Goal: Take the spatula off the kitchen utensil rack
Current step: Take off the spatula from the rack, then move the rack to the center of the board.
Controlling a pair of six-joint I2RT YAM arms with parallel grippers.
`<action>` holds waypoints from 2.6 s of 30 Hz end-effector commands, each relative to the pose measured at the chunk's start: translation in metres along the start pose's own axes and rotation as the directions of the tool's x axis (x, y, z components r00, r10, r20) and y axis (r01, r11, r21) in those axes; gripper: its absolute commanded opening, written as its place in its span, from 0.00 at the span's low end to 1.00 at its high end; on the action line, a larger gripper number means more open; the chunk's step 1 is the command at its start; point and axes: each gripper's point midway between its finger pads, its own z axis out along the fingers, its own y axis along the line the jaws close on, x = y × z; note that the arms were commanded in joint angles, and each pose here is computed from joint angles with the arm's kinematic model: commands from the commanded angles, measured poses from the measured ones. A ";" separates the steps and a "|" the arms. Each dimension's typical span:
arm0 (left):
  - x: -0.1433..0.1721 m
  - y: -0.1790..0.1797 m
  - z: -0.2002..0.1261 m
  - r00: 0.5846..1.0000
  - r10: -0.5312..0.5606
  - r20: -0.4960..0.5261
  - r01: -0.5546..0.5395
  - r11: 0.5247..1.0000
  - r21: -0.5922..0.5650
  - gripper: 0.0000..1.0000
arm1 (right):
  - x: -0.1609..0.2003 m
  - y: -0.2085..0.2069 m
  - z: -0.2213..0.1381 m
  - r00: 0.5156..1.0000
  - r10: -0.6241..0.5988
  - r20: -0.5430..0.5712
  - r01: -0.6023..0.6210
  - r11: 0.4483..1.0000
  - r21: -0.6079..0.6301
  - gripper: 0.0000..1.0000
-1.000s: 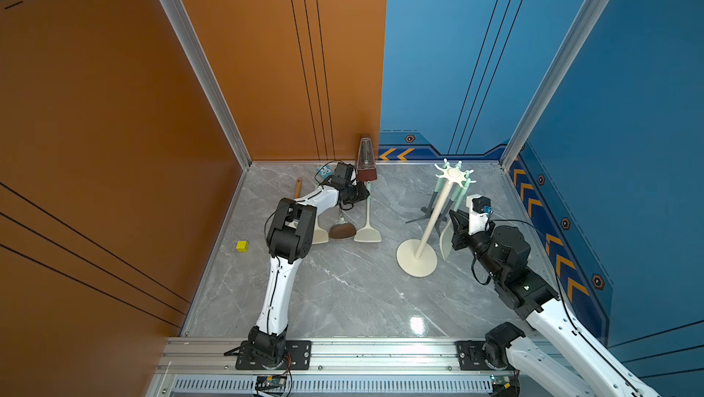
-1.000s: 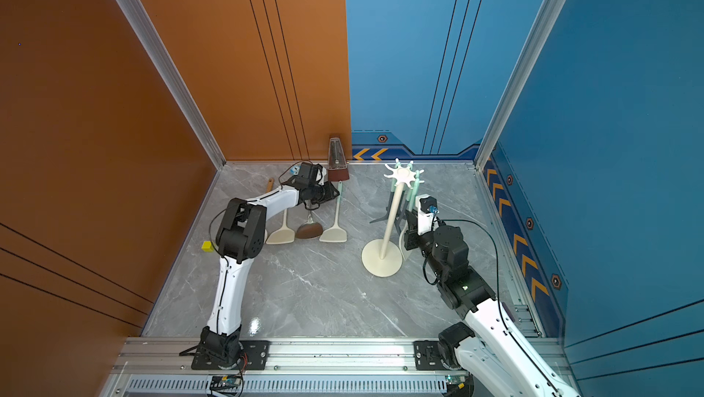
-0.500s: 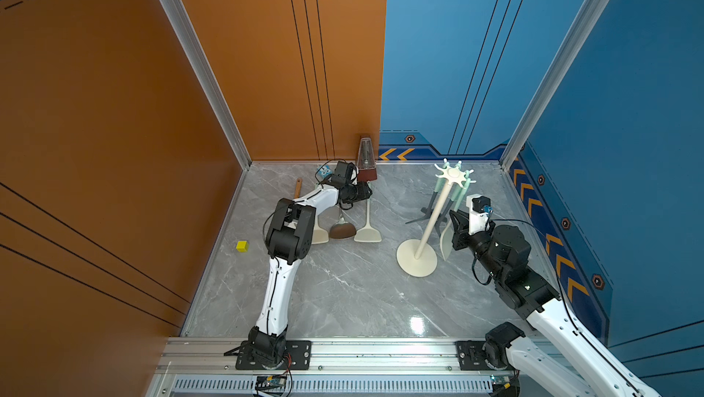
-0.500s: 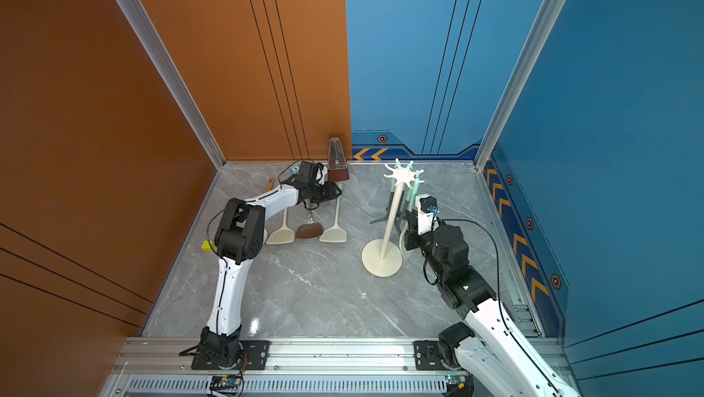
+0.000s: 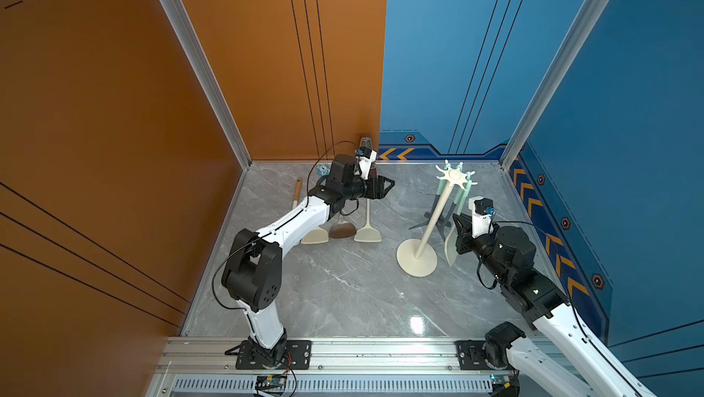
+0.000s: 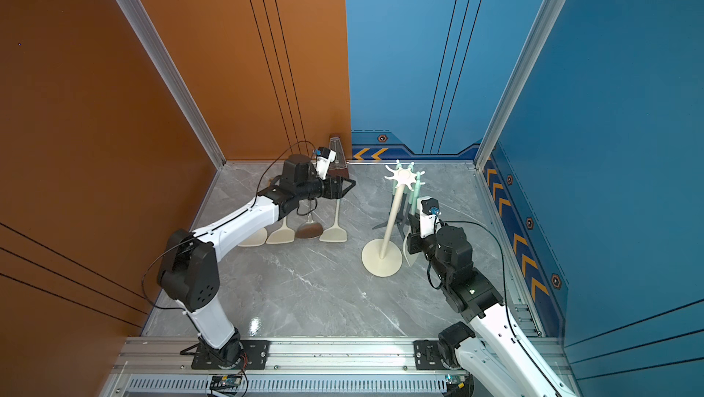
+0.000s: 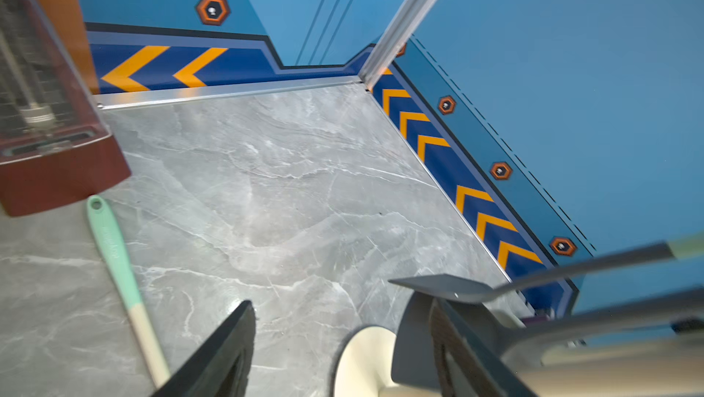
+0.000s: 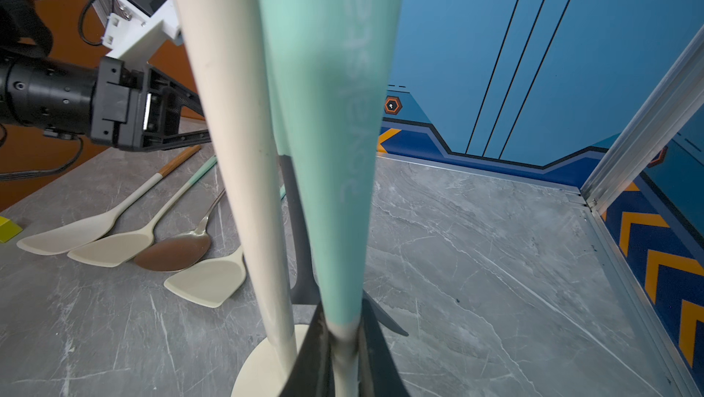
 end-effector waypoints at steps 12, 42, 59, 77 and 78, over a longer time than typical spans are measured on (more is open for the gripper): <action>0.024 -0.164 -0.041 0.907 0.388 0.163 -0.420 0.861 0.287 0.85 | 0.005 -0.003 -0.015 0.990 -0.089 -0.106 0.095 0.994 0.050 0.00; 0.017 -0.189 0.015 0.867 0.410 0.282 -0.473 0.856 0.209 0.48 | -0.008 0.003 -0.010 0.976 -0.183 -0.117 0.191 0.980 0.062 0.00; 0.025 -0.180 0.022 0.883 0.396 0.254 -0.450 0.868 0.209 0.00 | -0.020 -0.010 -0.020 0.979 -0.189 -0.070 0.197 0.971 0.137 0.00; 0.034 -0.175 0.021 0.878 0.415 0.239 -0.461 0.866 0.191 0.00 | -0.038 -0.036 -0.042 0.983 -0.183 0.002 0.175 0.945 0.277 0.00; 0.034 -0.175 0.020 0.877 0.416 0.240 -0.462 0.866 0.191 0.00 | -0.038 -0.038 -0.043 0.983 -0.182 0.001 0.174 0.942 0.288 0.00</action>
